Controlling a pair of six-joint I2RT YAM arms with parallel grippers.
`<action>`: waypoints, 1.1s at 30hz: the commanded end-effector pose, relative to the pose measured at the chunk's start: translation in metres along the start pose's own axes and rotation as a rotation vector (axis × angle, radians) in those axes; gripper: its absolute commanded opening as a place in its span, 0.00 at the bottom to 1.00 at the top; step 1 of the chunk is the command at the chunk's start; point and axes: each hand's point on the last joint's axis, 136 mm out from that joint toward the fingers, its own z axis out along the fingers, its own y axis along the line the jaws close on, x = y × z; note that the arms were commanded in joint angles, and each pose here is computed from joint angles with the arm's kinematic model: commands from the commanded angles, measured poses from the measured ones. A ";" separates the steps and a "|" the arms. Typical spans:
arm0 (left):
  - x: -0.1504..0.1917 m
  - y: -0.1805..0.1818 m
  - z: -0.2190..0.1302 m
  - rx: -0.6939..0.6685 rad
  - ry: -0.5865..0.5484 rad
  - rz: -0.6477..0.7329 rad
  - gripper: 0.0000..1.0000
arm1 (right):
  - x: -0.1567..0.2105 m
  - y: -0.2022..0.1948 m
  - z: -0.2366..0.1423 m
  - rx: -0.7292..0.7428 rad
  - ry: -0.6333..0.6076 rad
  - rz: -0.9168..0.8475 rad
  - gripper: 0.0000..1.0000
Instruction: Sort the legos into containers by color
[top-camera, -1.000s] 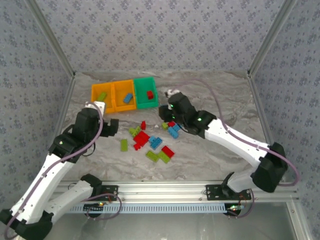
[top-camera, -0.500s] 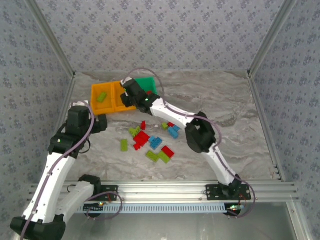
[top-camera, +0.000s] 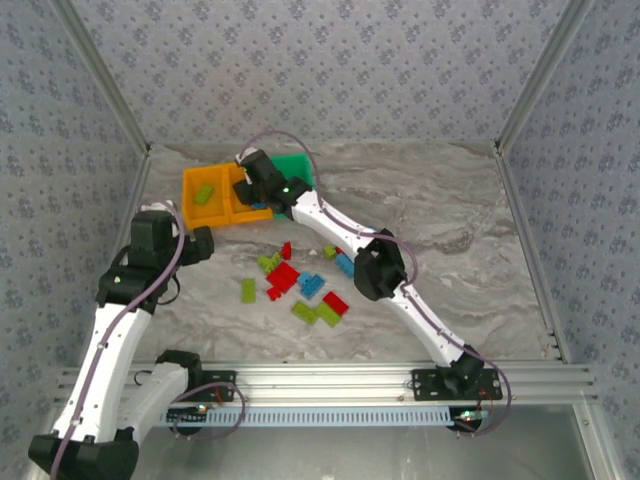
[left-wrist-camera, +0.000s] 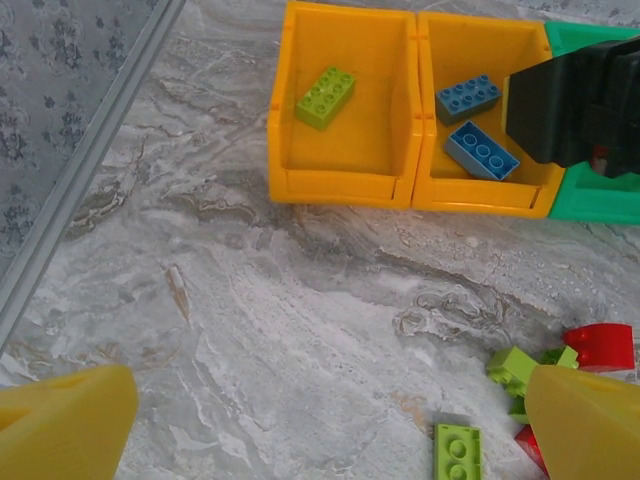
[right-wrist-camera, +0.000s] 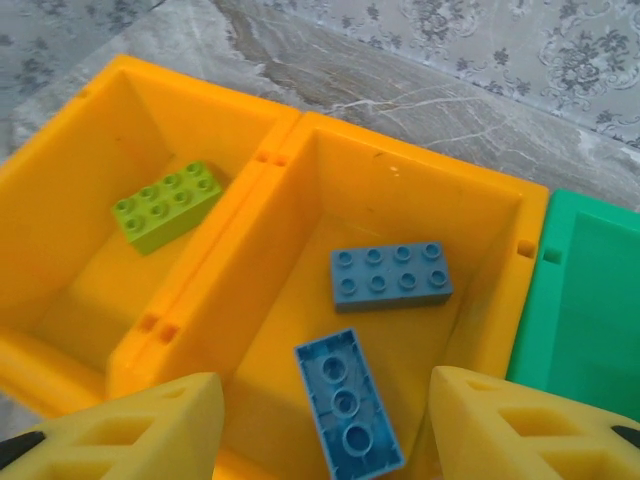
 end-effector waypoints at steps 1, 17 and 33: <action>0.008 -0.005 -0.002 0.036 0.054 -0.129 0.99 | -0.062 0.027 -0.093 -0.073 -0.064 -0.022 0.58; 0.166 -0.071 0.060 0.077 0.497 -0.085 0.86 | 0.106 0.006 -0.328 -0.188 0.114 0.058 0.75; 0.198 -0.088 0.113 -0.025 0.558 0.035 0.44 | 0.170 -0.010 -0.321 -0.069 0.211 0.160 0.84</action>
